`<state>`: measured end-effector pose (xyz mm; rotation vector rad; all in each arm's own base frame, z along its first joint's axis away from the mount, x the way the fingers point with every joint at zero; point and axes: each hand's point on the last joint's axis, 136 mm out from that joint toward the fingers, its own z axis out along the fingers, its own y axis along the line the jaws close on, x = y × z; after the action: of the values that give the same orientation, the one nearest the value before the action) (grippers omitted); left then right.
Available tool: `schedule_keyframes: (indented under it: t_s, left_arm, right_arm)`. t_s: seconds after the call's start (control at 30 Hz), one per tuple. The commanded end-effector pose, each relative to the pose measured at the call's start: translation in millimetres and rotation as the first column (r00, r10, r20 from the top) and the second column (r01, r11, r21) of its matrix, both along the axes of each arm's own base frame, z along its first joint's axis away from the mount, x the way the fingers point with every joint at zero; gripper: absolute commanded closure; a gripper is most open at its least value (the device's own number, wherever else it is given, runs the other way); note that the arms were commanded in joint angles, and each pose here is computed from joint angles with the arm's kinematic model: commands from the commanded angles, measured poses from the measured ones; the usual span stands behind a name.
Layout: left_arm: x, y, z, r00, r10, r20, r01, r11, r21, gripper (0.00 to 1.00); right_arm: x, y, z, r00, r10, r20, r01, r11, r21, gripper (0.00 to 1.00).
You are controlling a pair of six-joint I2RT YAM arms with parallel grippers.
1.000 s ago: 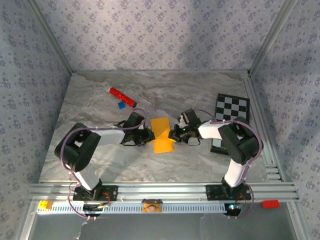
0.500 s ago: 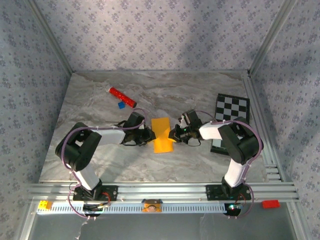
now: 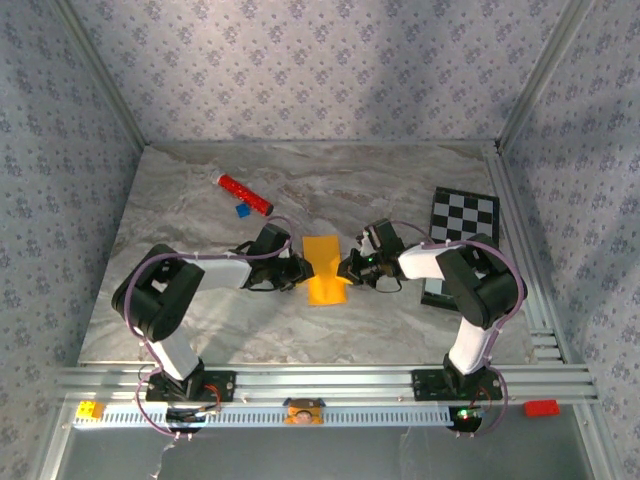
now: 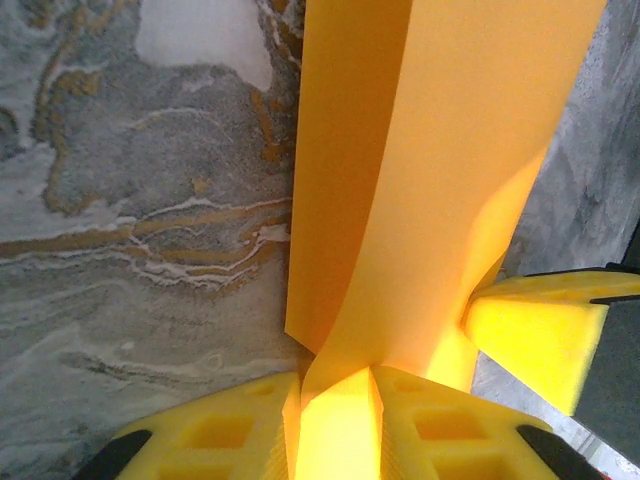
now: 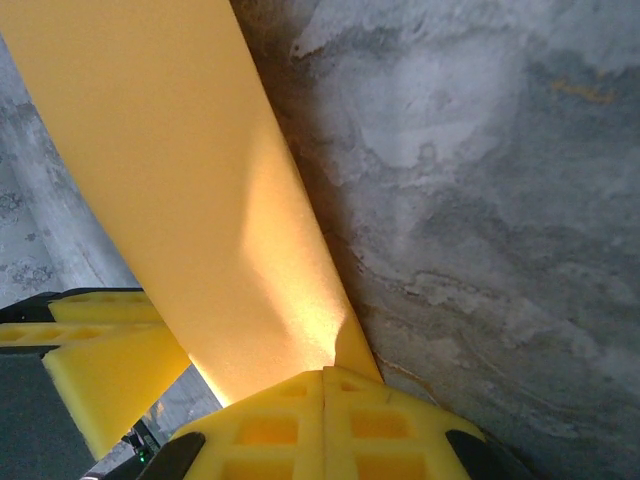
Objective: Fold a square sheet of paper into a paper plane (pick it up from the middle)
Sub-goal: Third fold the triangle at the center of the table.
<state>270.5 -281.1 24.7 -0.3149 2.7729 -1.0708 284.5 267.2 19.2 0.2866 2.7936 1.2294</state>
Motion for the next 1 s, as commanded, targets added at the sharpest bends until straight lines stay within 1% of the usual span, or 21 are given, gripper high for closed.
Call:
schedule_keyframes:
  t_s: [0.0, 0.27, 0.47, 0.6, 0.73, 0.9, 0.97]
  left_arm:
    - [12.0, -11.4, 11.9, 0.997, -0.003, 0.08, 0.006, 0.999, -0.04, 0.73]
    - [26.6, -12.7, 22.1, 0.989, 0.002, 0.147, 0.006, 0.998, -0.055, 0.7]
    - [25.2, -10.5, 18.2, 0.992, 0.009, 0.122, -0.004, 0.999, -0.045, 0.7]
    - [20.9, -7.6, 15.9, 0.994, 0.021, 0.104, -0.016, 0.999, -0.046, 0.74]
    - [16.5, -5.1, 12.4, 0.996, 0.017, 0.087, -0.014, 0.999, -0.032, 0.81]
    - [13.9, -5.5, 14.3, 0.997, 0.013, 0.078, -0.01, 0.999, -0.039, 0.9]
    - [12.2, -5.3, 16.1, 0.997, 0.013, 0.074, -0.01, 0.999, -0.044, 0.92]
  right_arm:
    - [-22.0, -20.6, -30.6, 0.993, -0.031, -0.115, 0.02, 0.995, -0.095, 0.95]
    - [-21.5, -20.1, -29.2, 0.994, -0.025, -0.111, 0.015, 0.996, -0.09, 0.95]
    - [-20.7, -20.0, -28.7, 0.994, -0.024, -0.109, 0.014, 0.996, -0.09, 0.95]
    - [-20.7, -19.0, -27.4, 0.994, -0.02, -0.104, 0.011, 0.996, -0.084, 0.95]
    - [-18.0, -16.5, -21.6, 0.997, -0.015, -0.079, 0.01, 0.998, -0.062, 0.92]
    - [-12.0, -11.3, -4.5, 1.0, 0.01, -0.012, -0.01, 1.0, -0.028, 0.85]
    - [-9.9, -11.4, 4.3, 1.0, 0.018, 0.025, -0.018, 1.0, -0.025, 0.81]
